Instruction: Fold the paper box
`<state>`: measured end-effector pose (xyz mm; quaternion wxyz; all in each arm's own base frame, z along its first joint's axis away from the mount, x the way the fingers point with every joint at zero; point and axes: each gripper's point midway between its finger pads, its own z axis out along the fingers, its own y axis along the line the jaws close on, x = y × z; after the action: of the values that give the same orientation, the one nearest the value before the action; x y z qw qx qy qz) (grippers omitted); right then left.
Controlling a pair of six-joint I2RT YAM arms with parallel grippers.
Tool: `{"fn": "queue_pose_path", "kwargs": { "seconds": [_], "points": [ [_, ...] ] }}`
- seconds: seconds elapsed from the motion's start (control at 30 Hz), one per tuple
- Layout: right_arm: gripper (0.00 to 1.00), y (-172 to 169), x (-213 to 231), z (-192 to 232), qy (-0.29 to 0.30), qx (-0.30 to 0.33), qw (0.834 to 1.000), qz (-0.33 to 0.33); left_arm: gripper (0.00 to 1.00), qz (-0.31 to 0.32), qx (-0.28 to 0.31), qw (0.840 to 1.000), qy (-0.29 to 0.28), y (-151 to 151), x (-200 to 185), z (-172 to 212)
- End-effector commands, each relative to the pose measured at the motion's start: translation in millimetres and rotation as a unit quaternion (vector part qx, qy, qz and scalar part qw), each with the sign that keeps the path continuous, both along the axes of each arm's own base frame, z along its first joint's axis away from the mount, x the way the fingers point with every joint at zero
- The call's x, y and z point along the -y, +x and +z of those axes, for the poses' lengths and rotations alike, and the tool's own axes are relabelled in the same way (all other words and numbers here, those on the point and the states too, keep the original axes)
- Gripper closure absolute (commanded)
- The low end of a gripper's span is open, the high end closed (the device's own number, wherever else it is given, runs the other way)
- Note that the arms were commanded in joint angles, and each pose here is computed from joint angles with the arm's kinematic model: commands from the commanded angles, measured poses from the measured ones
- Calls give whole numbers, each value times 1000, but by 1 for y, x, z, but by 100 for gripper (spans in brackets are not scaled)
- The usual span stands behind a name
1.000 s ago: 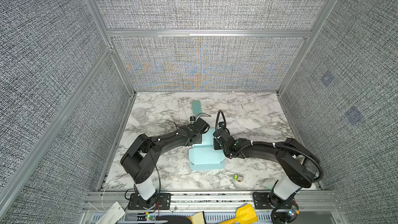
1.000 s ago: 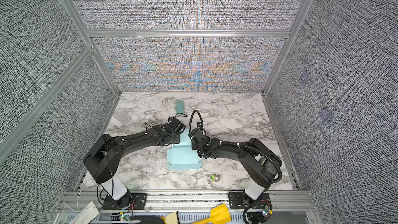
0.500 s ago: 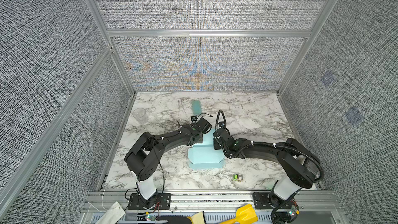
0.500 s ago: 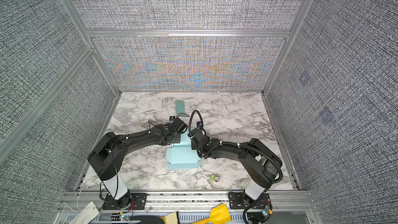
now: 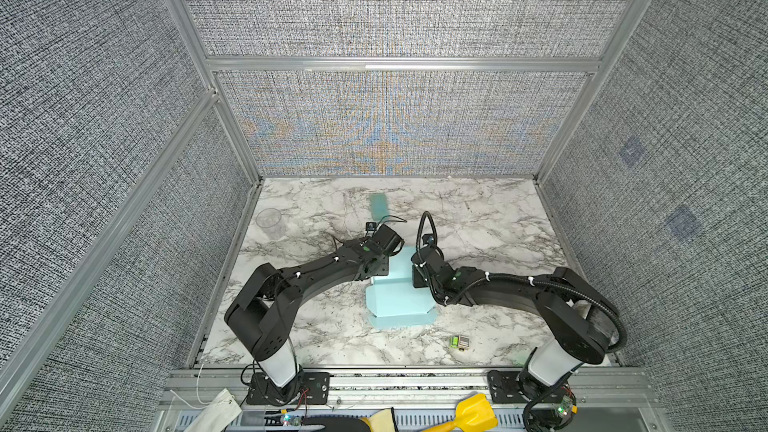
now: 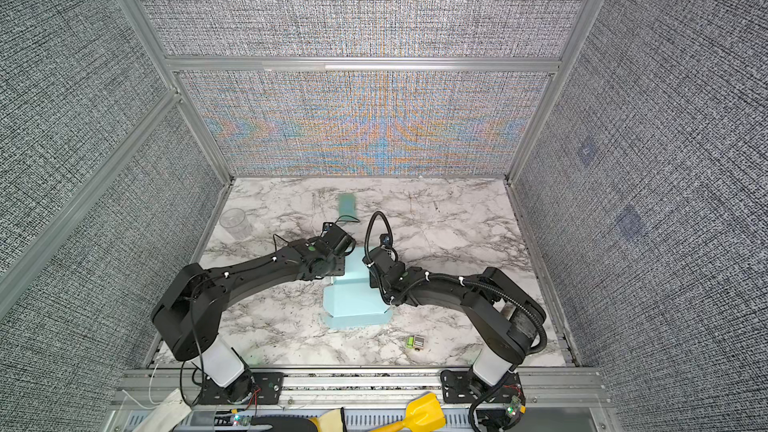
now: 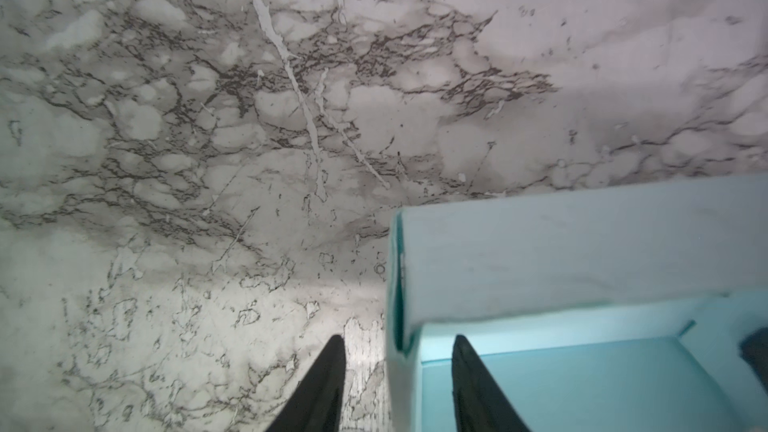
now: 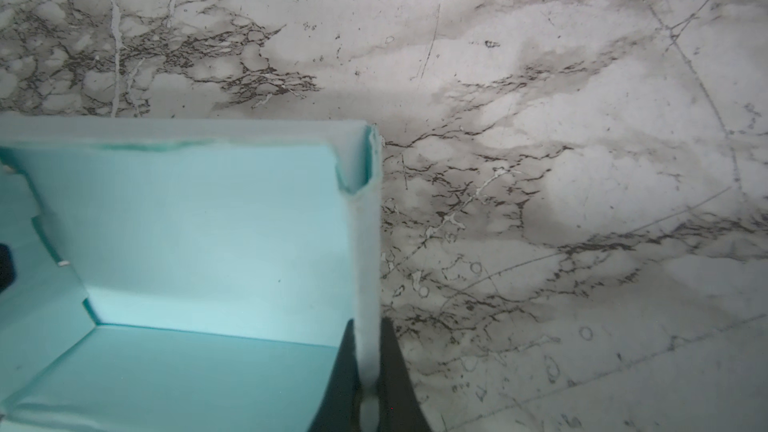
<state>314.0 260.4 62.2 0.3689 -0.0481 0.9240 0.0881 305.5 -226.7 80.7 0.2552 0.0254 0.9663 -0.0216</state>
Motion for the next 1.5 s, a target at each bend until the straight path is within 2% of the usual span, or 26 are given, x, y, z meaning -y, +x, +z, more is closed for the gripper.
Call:
{"fn": "queue_pose_path", "kwargs": {
  "seconds": [0.0, 0.07, 0.23, 0.43, 0.63, 1.03, 1.23, 1.47],
  "points": [
    [98, 1, 1, 2, 5, 2, 1000, -10, 49, -8, 2, 1000, -26, -2, 7, 8],
    [98, 2, 0, 2, 6, 3, 1000, -10, 45, -9, 1, 999, -31, -4, 5, 10],
    [98, 2, 0, 1, 7, 2, 1000, -9, 42, -5, 1, 998, -59, -10, 1, 14],
    [98, 1, -1, 0, 6, -2, 1000, -5, 43, 23, 23, 997, -72, -7, -24, 34],
    [98, 0, -3, 0, 8, -4, 1000, -3, 48, 28, 52, 997, -53, 4, -38, 40],
    [98, 0, -3, 2, 9, -3, 1000, 0, 53, 5, 3, 999, -47, 17, -12, 8],
    [98, 0, -3, 3, 11, 0, 1000, 2, 56, 13, -3, 1000, -13, 25, -15, -6],
    [98, 1, -6, 4, 13, 1, 1000, 7, 61, 18, 11, 1000, -8, 33, -15, -9]
  ]
}}
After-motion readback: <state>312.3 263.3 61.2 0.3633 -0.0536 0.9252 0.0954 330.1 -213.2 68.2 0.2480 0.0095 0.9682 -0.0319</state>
